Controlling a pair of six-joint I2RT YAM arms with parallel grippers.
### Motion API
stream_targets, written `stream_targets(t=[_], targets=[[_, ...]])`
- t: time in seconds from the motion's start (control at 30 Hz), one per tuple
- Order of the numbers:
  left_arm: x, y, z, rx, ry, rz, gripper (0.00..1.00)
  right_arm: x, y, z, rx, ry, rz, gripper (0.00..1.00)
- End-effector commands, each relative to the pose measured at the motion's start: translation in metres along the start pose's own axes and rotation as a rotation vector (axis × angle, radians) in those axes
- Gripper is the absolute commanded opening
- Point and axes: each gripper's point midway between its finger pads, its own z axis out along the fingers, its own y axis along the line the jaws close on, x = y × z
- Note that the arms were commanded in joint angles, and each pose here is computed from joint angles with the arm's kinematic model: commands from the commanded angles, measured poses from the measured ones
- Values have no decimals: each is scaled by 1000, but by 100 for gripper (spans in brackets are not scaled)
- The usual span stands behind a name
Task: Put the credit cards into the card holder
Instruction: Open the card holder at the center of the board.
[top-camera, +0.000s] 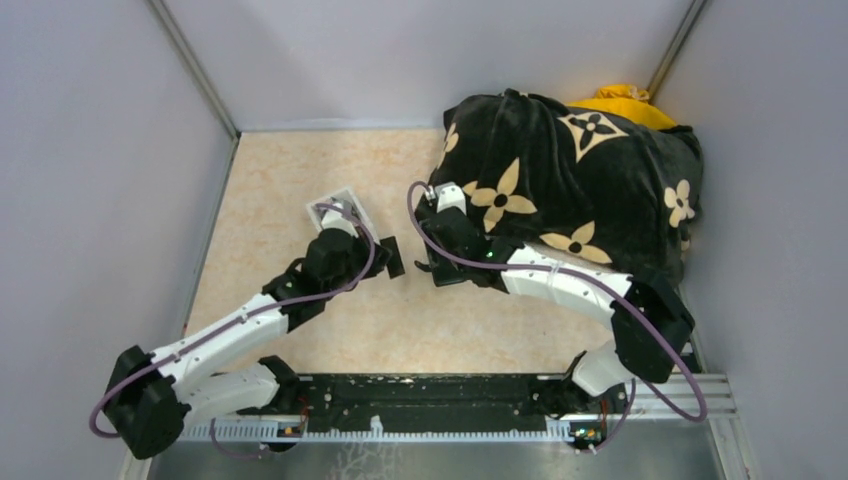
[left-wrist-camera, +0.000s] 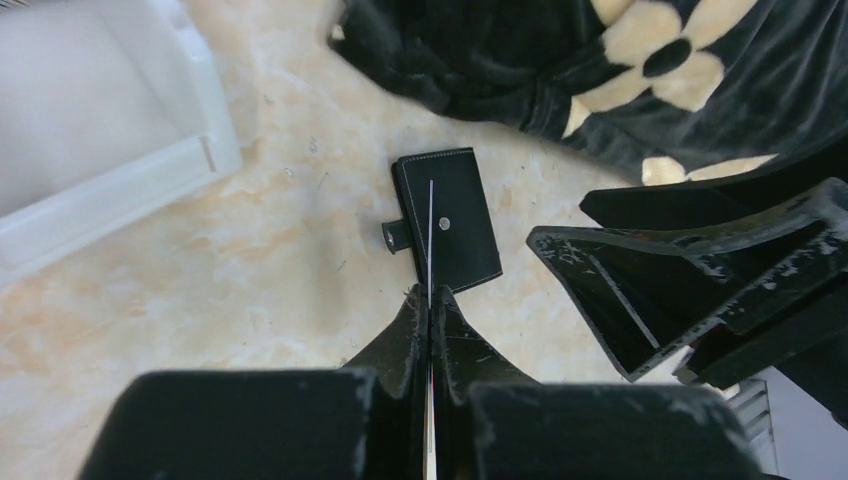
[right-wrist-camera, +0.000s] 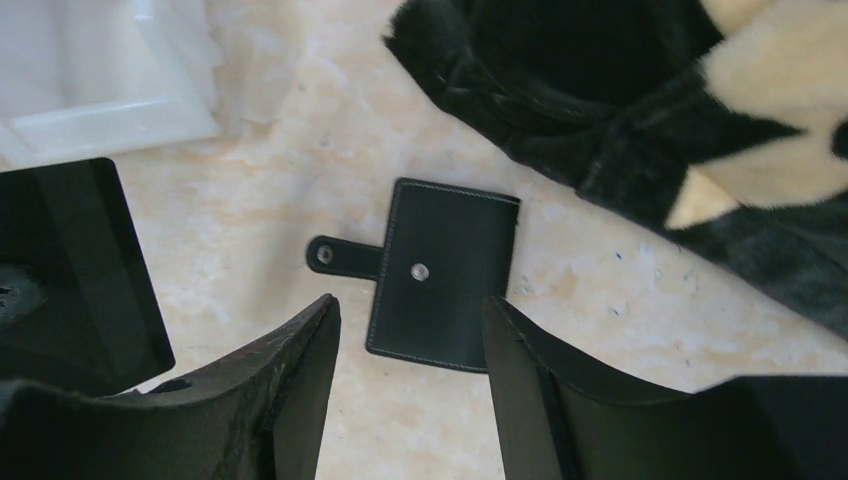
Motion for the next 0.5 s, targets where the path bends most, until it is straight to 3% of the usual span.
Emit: stream_targets(t=[0.0,0.3,0.47], targets=[[14,-27,17,132,28,-12,0,1,-29,-10,108,-42,76,52],[44,-36,51,172,115,-29,0,37,-68,1,204,35,151,29],[56,-30,64,127,148,-69,0,50,-81,8,210,58,177,24]])
